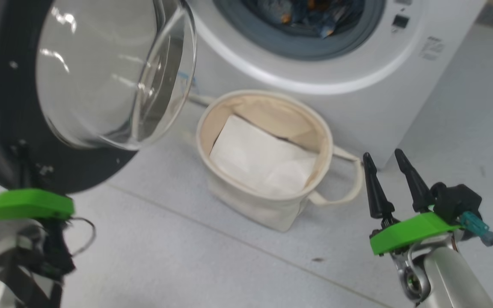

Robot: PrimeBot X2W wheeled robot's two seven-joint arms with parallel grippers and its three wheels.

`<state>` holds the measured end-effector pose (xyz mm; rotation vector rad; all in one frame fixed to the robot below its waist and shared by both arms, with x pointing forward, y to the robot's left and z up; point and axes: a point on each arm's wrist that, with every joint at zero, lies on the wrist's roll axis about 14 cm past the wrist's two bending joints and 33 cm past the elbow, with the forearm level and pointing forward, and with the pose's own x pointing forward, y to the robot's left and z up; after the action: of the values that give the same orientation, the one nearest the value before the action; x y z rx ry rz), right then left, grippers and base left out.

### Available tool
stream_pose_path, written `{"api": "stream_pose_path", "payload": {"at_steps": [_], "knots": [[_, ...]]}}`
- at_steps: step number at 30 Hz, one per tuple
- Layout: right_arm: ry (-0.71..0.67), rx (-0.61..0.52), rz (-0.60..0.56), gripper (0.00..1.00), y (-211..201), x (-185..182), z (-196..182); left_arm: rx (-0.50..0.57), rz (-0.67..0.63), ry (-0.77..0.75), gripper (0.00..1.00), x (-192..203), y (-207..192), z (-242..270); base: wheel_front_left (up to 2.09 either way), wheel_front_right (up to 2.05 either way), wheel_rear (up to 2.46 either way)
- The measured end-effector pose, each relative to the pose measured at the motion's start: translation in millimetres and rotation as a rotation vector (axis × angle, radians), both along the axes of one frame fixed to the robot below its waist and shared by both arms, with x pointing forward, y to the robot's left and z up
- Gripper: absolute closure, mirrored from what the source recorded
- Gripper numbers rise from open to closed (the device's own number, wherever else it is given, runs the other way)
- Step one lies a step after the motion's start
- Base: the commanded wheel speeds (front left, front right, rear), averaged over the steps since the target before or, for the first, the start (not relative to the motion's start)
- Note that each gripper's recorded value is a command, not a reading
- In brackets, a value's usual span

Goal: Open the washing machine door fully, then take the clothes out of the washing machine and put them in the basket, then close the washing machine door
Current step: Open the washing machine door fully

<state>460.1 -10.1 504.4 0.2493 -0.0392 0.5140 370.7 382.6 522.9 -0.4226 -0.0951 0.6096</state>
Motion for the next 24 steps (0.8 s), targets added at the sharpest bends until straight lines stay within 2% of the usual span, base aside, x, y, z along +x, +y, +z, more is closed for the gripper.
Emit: {"api": "stream_pose_path", "payload": {"at_steps": [6,13,17,24], "knots": [[-0.004,-0.002,0.042,0.0,16.5,17.7,-9.9,0.008,0.113,-0.009,1.0,-3.3,42.6,3.1,0.0,0.0,0.0],[0.028,0.001,0.085,0.0,33.5,31.9,-35.0,0.004,0.162,0.017,1.0,2.6,67.8,-6.6,0.0,0.0,0.0],[0.03,-0.009,0.092,0.0,36.3,46.4,-45.3,0.005,0.171,0.036,1.0,12.9,74.4,-14.3,0.0,0.0,0.0],[0.045,-0.021,0.106,0.0,44.0,61.3,-62.2,-0.006,0.139,0.037,1.0,32.4,63.7,-18.5,0.0,0.0,0.0]]}}
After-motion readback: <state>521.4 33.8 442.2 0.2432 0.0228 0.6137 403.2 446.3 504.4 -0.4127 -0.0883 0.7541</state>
